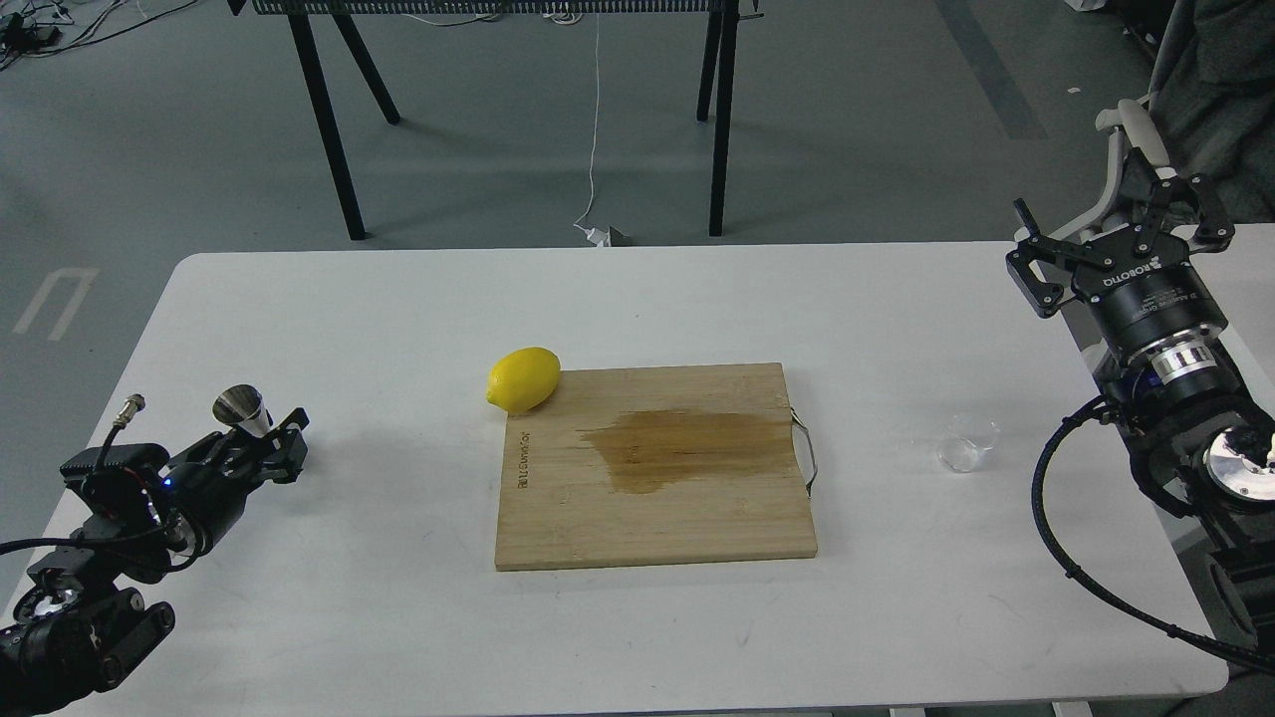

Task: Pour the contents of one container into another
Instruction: 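Lift the metal jigger with the left gripper, then carry the jigger with the left gripper over the cutting board, then lower the jigger onto the cutting board with the left gripper, then open the left gripper and release the jigger upright on the board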

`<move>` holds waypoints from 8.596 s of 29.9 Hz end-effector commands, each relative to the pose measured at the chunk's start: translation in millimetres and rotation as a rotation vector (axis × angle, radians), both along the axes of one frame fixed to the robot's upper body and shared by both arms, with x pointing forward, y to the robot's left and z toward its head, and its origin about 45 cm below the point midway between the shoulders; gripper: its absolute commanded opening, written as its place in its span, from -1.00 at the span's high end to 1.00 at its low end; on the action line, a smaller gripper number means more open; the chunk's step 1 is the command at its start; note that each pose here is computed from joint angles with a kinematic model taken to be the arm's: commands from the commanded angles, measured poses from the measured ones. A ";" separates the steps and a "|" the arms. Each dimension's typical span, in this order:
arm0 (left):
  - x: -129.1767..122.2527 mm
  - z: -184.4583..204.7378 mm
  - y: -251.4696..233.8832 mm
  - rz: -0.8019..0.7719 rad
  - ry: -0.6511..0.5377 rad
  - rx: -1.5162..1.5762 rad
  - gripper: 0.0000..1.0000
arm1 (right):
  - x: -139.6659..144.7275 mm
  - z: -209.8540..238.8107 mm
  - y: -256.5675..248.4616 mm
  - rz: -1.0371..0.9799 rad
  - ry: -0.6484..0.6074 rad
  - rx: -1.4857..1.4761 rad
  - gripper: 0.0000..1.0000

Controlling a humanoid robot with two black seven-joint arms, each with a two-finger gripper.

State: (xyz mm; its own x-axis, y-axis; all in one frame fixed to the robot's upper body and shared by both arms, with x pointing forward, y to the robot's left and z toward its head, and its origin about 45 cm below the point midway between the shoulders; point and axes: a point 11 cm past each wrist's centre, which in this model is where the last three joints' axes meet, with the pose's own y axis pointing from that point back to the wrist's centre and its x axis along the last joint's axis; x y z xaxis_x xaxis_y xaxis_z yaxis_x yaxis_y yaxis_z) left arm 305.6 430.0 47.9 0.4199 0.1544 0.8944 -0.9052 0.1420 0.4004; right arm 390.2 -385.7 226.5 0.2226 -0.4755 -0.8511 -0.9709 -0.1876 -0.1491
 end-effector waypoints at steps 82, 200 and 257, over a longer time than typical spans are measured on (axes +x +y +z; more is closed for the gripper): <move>93.1 131.6 -345.2 -0.649 -0.279 -0.463 0.66 | 27.4 8.6 -10.5 -0.023 0.018 -0.052 -0.97; 28.6 16.7 -326.6 -0.656 -0.125 -0.273 -0.05 | 25.5 6.0 -11.3 -0.026 0.023 -0.050 -0.97; 1.7 4.4 -334.6 -0.642 -0.085 -0.350 -0.71 | 20.6 0.3 -15.9 -0.034 0.038 -0.053 -0.97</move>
